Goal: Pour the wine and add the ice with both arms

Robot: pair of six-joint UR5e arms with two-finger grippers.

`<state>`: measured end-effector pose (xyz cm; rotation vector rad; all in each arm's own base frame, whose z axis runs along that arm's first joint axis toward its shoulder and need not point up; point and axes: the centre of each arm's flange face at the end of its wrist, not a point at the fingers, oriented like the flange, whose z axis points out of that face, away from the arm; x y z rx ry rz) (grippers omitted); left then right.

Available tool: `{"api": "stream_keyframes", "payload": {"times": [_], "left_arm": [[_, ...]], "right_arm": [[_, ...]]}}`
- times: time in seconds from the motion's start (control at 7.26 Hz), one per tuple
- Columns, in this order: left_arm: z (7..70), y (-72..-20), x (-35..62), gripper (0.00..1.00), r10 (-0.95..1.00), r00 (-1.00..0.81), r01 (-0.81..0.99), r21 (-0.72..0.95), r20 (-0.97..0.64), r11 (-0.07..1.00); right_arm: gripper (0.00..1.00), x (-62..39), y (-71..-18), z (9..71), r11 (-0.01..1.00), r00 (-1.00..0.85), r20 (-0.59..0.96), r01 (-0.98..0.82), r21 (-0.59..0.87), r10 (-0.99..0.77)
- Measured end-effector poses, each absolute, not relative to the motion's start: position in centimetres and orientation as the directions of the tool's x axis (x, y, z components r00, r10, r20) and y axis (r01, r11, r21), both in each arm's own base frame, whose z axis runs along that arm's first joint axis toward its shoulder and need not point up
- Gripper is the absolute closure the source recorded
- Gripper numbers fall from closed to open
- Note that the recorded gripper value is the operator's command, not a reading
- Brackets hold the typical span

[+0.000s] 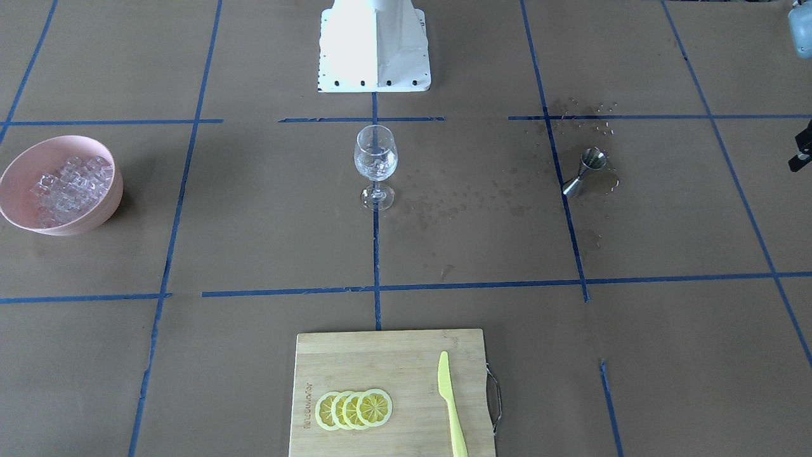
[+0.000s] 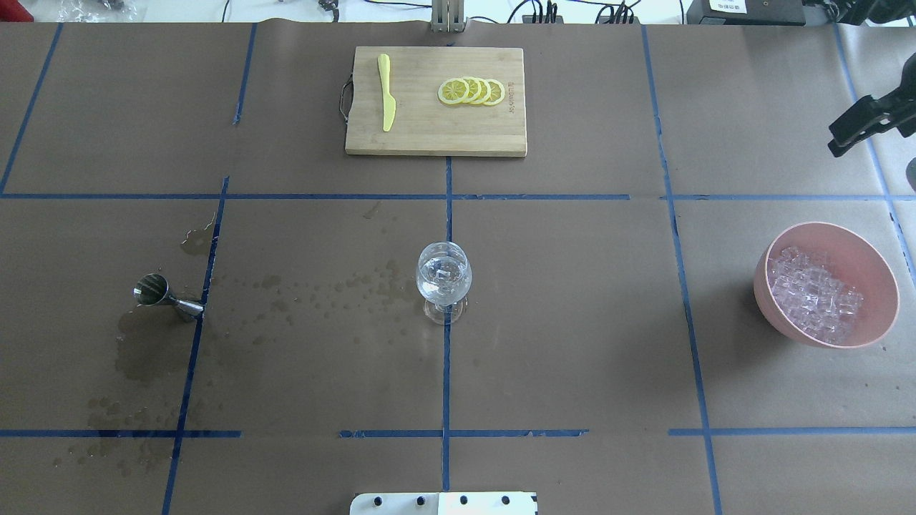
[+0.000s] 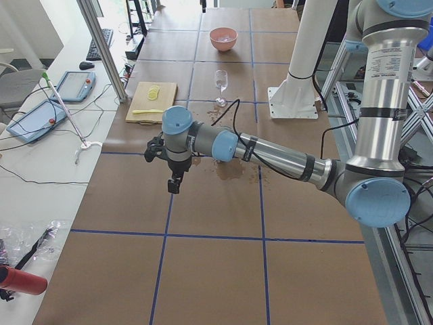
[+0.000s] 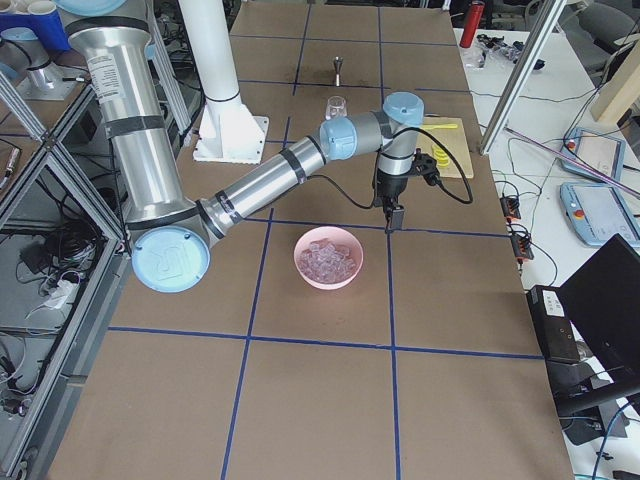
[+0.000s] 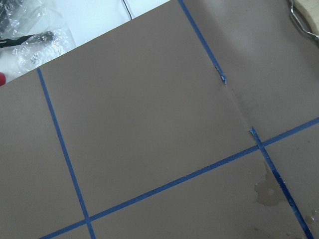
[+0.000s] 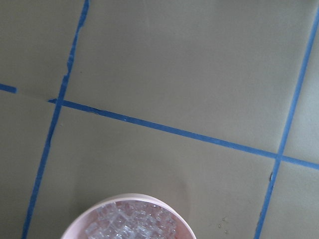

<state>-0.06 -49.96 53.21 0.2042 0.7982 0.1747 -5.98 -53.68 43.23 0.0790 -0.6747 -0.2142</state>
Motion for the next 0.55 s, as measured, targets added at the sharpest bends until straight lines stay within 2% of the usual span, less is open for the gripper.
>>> {"api": "stream_keyframes", "payload": {"times": [0.55], "left_arm": [[58.4,-46.5,-2.7,0.00,0.232,0.686,-0.090,0.236,-0.690,0.968]], "right_arm": [[0.00,-2.9,-52.6,48.9,0.990,0.759,0.636,0.131,0.059,-0.139]]}}
